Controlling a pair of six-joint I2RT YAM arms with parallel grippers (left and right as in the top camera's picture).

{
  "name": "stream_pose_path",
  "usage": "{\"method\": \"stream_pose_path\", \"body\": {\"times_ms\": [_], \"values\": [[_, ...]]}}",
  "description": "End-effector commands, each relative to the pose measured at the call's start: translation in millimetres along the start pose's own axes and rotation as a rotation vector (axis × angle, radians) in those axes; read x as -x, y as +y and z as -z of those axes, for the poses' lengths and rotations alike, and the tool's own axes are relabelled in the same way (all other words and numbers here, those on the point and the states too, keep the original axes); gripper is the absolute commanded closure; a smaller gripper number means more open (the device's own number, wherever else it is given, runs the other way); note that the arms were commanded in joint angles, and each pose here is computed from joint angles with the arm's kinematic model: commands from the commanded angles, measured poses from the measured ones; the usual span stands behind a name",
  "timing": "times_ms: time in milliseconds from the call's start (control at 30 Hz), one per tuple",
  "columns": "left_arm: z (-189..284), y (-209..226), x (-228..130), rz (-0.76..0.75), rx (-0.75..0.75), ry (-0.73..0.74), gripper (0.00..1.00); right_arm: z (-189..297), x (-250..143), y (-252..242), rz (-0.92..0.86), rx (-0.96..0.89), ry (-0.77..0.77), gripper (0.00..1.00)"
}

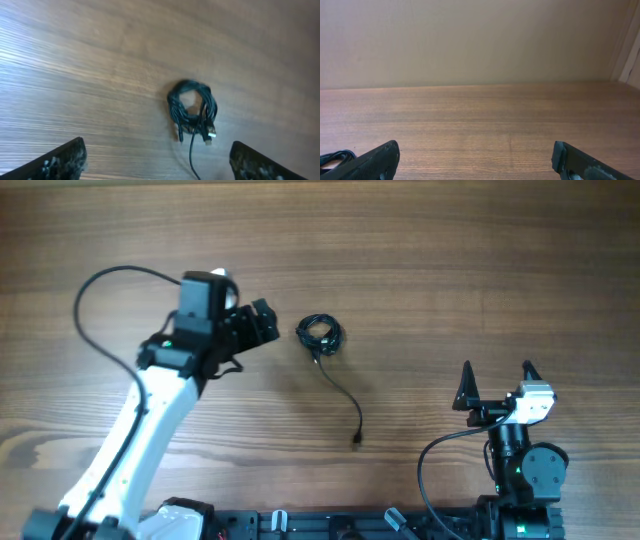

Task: Untangle cables
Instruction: 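Move the left gripper forward over the coiled black cable, then lower the left gripper and close it on the cable coil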

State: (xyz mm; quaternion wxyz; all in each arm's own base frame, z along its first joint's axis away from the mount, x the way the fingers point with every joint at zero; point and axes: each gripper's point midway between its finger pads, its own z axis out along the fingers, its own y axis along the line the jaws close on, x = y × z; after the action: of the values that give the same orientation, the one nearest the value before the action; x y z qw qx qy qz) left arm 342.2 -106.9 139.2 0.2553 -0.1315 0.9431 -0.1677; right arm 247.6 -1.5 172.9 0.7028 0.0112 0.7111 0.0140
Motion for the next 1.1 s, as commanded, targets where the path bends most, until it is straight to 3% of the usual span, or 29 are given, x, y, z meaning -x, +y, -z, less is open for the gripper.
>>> {"method": "stream_pose_path", "body": {"times_ms": [0, 167, 400, 533, 667, 800, 1067], "values": [[-26, -12, -12, -0.038, 0.031, 0.037, 0.1, 1, 2, 2, 0.01, 0.008, -0.012, 0.0], [-63, -12, -23, 0.023, 0.057, 0.083, 0.17, 1, 2, 2, 0.01, 0.008, -0.012, 0.0], [-103, -28, -50, -0.017, 0.011, 0.164, 0.3, 1, 2, 2, 0.01, 0.008, -0.012, 0.01], [-116, -36, -72, -0.059, 0.016, 0.213, 0.43, 1, 2, 2, 0.01, 0.008, -0.012, 0.0], [-126, -37, -88, -0.092, 0.043, 0.236, 0.44, 1, 2, 2, 0.01, 0.008, -0.012, 0.0], [-136, -31, -96, -0.101, 0.074, 0.25, 0.59, 1, 2, 2, 0.01, 0.008, -0.012, 0.0], [-139, -33, -93, -0.06, 0.071, 0.234, 0.66, 1, 2, 2, 0.01, 0.008, -0.012, 0.0]]}}
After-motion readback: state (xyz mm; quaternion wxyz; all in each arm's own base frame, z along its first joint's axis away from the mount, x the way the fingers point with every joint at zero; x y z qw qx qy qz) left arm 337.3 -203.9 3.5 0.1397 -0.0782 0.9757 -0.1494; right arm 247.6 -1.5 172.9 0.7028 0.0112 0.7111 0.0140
